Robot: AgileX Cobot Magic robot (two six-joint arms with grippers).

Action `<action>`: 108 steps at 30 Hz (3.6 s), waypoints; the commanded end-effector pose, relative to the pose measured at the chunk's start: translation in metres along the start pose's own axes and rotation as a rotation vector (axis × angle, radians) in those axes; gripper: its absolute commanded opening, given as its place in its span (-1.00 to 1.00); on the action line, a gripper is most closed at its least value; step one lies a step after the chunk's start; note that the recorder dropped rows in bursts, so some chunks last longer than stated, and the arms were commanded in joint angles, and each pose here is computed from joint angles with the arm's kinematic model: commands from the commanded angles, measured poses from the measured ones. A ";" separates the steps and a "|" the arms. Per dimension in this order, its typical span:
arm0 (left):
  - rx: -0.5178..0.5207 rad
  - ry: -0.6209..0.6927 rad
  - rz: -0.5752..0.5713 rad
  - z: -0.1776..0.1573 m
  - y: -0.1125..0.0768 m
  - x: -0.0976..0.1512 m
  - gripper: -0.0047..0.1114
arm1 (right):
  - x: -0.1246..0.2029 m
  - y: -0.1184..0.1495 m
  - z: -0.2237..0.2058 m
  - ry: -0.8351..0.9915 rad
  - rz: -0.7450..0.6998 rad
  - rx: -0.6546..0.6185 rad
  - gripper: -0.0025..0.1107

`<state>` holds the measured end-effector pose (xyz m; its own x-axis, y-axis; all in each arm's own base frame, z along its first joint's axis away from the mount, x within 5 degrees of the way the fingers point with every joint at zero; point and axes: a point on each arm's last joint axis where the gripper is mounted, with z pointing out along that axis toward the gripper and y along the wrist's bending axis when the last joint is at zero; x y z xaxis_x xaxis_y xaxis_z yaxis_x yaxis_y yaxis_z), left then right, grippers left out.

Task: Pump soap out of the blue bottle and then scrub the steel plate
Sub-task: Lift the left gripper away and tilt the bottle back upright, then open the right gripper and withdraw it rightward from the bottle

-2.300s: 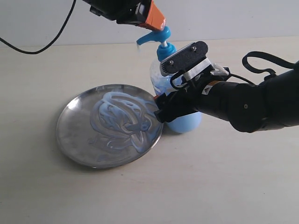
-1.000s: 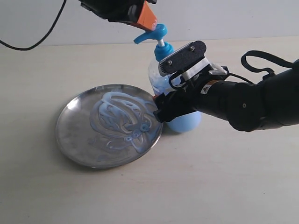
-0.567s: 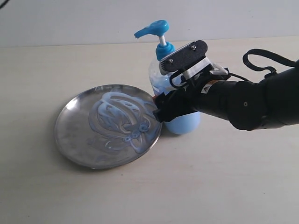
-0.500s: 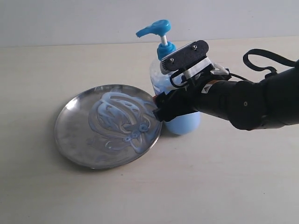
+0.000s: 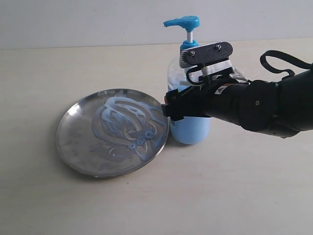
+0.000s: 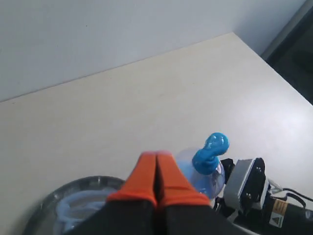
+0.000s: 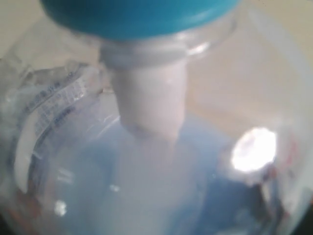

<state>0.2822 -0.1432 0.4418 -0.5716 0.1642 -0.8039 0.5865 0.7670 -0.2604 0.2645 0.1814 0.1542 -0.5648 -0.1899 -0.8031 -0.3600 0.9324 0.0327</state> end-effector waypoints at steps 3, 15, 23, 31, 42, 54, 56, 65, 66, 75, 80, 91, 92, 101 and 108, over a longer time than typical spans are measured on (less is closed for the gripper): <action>-0.006 0.000 -0.001 -0.020 -0.007 0.001 -0.92 | -0.019 -0.005 -0.006 -0.132 0.051 0.054 -0.96; -0.005 0.037 0.008 -0.026 -0.010 0.005 -0.92 | -0.023 -0.007 -0.005 -0.206 0.073 0.080 -0.96; -0.004 0.040 0.008 -0.026 -0.010 0.005 -0.92 | -0.015 -0.005 0.004 -0.176 0.026 0.070 -0.66; -0.004 0.040 0.013 -0.026 -0.010 0.005 -0.92 | -0.011 -0.003 0.005 -0.120 0.018 0.046 0.38; -0.004 0.040 0.013 -0.026 -0.010 0.005 -0.92 | -0.009 0.001 0.001 -0.057 0.027 0.006 0.84; -0.019 0.059 0.037 -0.026 -0.008 0.007 -0.92 | -0.009 0.005 -0.009 0.010 0.040 -0.047 0.86; -0.020 0.061 0.038 -0.026 -0.008 0.007 -0.92 | -0.012 0.005 -0.012 -0.001 0.043 -0.054 0.86; -0.014 0.086 0.037 -0.026 -0.009 0.009 -0.92 | -0.014 0.002 -0.017 0.014 0.084 -0.027 0.86; -0.014 0.088 0.037 -0.026 -0.009 0.009 -0.92 | -0.013 0.002 -0.017 0.018 0.091 -0.020 0.86; -0.012 0.095 0.037 -0.026 -0.009 0.010 -0.92 | -0.012 0.001 -0.023 0.060 0.060 -0.017 0.86; -0.012 0.095 0.037 -0.026 -0.009 0.010 -0.92 | -0.016 0.003 -0.029 0.065 0.060 -0.047 0.86; -0.014 0.099 0.039 -0.026 -0.009 0.010 -0.92 | 0.004 -0.003 -0.032 0.155 0.064 -0.010 0.86; -0.014 0.099 0.039 -0.026 -0.009 0.010 -0.92 | 0.007 -0.003 -0.033 0.168 0.061 -0.017 0.86; -0.042 0.123 0.053 -0.025 -0.005 0.013 -0.92 | 0.009 0.004 -0.057 0.171 0.041 -0.158 0.84; -0.055 0.196 0.053 -0.012 0.003 0.030 -0.92 | 0.001 0.003 -0.084 0.103 0.056 -0.213 0.44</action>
<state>0.2609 -0.1304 0.4307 -0.6360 0.2995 -0.7112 0.5873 0.7857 -0.1942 0.2077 0.1601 0.1963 -0.6692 -0.1802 -0.7209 -0.4419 0.8765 0.1911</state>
